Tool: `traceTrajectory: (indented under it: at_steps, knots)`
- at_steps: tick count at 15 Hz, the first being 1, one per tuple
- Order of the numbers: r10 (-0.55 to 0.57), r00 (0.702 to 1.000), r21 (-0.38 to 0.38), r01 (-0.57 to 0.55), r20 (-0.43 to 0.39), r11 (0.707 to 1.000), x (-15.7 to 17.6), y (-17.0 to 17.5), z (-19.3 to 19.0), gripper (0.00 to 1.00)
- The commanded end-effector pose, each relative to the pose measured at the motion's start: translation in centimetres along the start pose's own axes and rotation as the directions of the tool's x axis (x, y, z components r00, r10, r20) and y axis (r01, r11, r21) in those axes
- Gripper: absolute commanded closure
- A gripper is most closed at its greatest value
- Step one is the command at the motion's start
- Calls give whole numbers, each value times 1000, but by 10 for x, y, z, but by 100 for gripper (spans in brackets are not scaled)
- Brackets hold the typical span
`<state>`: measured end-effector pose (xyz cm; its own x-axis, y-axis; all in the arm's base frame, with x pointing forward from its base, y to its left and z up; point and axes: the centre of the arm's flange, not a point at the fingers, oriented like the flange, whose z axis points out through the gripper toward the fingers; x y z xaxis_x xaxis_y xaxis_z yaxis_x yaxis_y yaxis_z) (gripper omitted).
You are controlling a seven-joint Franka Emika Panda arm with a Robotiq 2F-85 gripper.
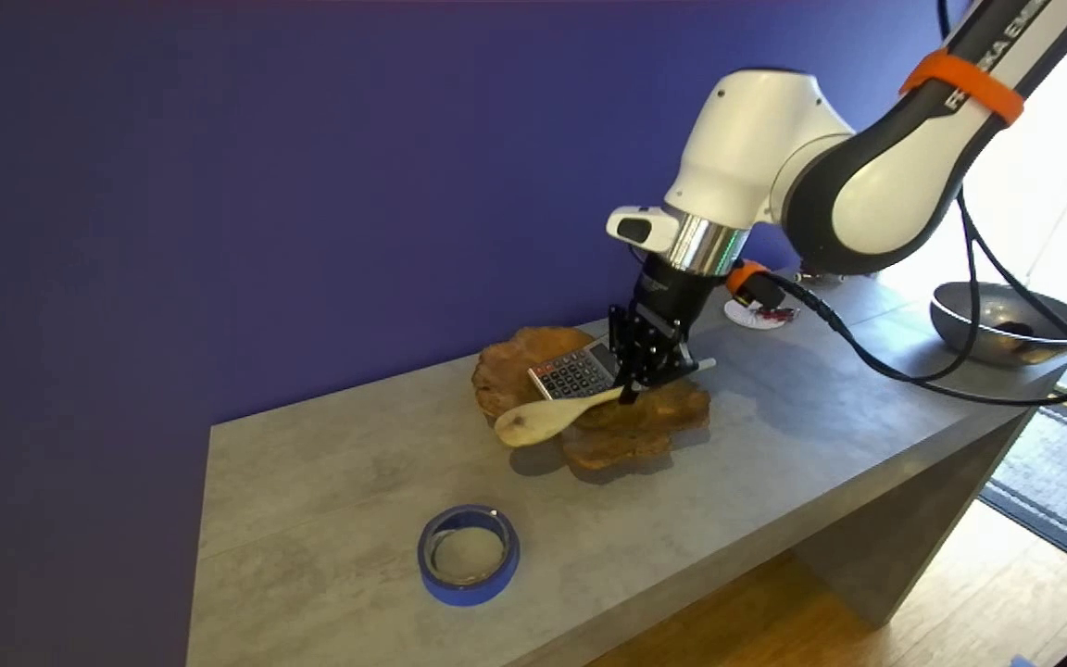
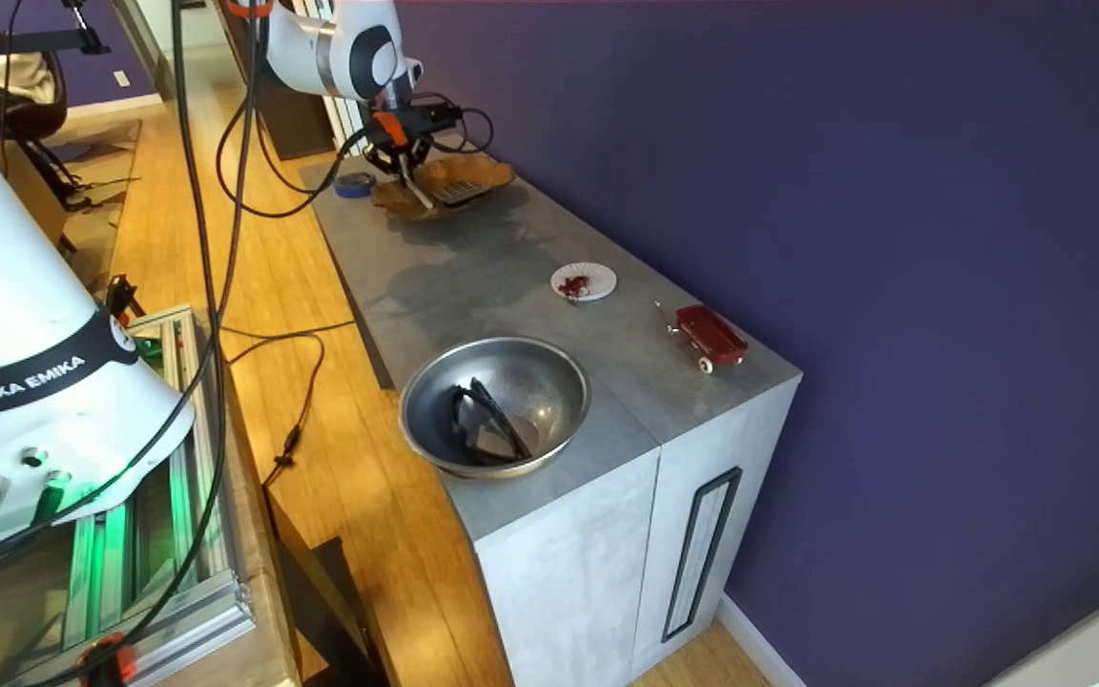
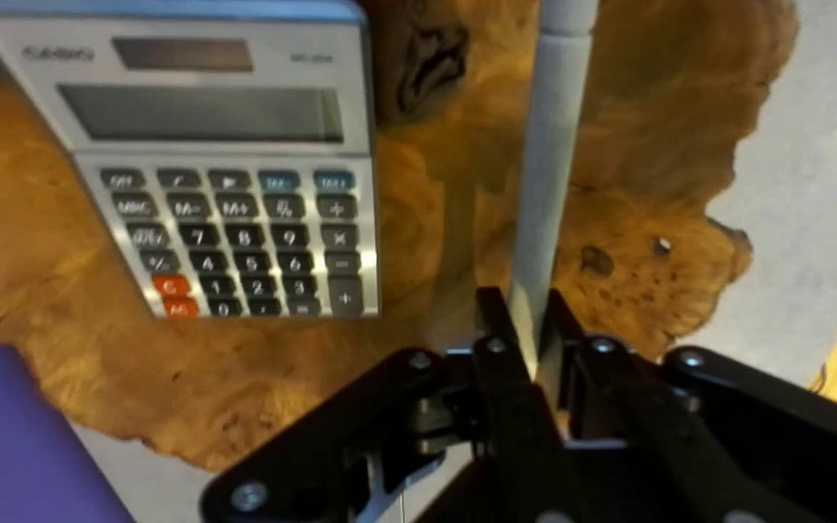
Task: Put the wooden spoon in the silver bowl
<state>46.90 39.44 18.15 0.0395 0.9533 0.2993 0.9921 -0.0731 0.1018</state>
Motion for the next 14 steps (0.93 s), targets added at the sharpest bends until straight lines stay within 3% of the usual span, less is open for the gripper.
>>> traceTrajectory:
  at_steps: [1, 3, 5, 6, 11, 12, 14]
  knots:
    - [-37, 997, -112, 44, 63, 993, -3, -35, -83, 96]
    - [64, 993, -184, -45, 97, 982, -19, -42, -112, 96]
    - [173, 983, -245, -154, 56, 957, -38, -50, -139, 96]
    - [106, 993, -177, -96, 48, 980, -15, -15, -98, 86]
    - [173, 984, -220, -157, 51, 963, -35, -31, -128, 86]
    - [174, 983, -219, -159, 52, 963, -35, -32, -128, 96]
    - [187, 979, -191, -168, 83, 967, -65, -21, -141, 96]
